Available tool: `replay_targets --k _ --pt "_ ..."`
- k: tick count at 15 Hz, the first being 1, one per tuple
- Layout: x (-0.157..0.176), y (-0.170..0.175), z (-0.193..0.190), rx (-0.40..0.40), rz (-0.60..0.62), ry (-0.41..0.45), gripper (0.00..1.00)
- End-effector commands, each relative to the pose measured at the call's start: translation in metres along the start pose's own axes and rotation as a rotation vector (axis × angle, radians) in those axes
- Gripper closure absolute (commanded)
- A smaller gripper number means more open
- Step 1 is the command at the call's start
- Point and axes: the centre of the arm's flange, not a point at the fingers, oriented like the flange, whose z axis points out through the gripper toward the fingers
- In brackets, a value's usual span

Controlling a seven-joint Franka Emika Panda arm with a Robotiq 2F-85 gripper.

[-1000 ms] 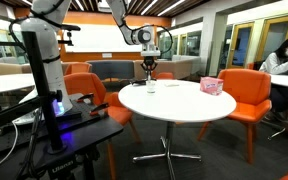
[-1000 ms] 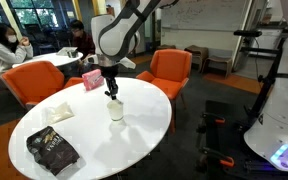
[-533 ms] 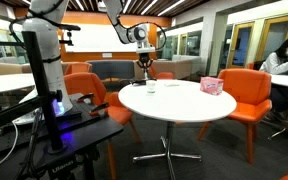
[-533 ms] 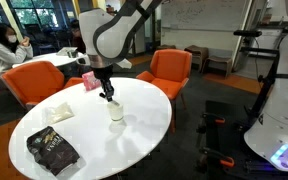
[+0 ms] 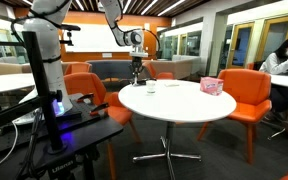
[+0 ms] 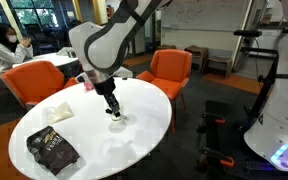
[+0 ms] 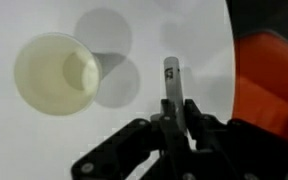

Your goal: Remove the marker from the cup and put it on the table

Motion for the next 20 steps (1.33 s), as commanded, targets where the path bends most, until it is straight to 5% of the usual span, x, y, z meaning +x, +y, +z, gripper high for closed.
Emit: replay_targets --k 1,9,16,17,18,20 --pt "0.019 0.010 0.018 0.068 0.085 -0.027 0.95" --pt "0.059 0.032 0.084 0.127 0.110 -0.062 0.95" --pt "0.075 0.040 0.097 0.117 0.056 -0.025 0.95" --pt "0.076 0.040 0.097 0.117 0.042 -0.026 0.87" --pt "0.077 0.040 0.098 0.117 0.020 -0.032 0.56" --pt "0.077 0.040 0.099 0.088 0.004 -0.035 0.48"
